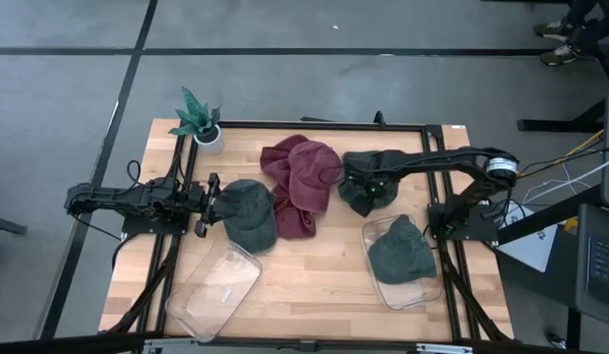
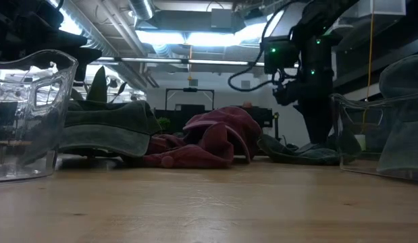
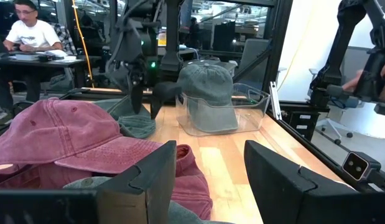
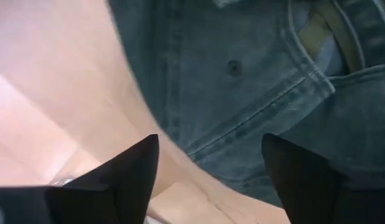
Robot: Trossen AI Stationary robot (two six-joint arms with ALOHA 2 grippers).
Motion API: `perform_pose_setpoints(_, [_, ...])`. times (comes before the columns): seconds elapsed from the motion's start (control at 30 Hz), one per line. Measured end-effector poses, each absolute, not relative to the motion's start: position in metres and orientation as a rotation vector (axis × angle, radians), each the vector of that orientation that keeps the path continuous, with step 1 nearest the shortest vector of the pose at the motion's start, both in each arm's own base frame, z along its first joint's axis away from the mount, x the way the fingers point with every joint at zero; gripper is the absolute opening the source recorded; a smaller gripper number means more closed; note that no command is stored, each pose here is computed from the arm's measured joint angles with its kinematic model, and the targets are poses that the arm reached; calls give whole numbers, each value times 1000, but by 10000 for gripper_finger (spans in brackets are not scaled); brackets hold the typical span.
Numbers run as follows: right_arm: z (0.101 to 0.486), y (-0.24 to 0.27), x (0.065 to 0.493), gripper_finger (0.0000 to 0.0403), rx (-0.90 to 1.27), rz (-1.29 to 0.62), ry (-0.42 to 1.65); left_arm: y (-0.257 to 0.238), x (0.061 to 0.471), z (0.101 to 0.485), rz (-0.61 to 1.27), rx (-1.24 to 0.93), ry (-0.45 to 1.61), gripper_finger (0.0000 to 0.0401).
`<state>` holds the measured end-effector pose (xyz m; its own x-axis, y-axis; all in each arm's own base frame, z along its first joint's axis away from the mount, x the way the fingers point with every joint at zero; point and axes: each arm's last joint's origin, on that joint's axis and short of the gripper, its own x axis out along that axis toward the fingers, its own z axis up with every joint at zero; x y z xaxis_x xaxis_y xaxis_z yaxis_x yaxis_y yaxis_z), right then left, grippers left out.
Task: Pick & Place hat
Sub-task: Put the right green cap into the right transparent bin
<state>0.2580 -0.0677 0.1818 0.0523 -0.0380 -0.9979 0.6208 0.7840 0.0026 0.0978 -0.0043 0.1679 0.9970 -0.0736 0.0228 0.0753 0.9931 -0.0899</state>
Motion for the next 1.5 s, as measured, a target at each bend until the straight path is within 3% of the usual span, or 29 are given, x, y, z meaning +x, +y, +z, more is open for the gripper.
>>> perform_pose_setpoints(0.23, [171,-67,262,294,562,-574,1480,-4,98,168,-75,-91,-19,185])
perform_pose_setpoints(0.77, [135,-67,272,230,556,-493,1604,-4,98,168,-75,-91,-19,185])
perform_pose_setpoints(1.2, [138,-73,274,104,526,-529,1551,-4,98,168,-75,-91,-19,185])
perform_pose_setpoints(1.5, [154,-79,285,23,694,-408,1445,-4,98,168,-75,-91,-19,185])
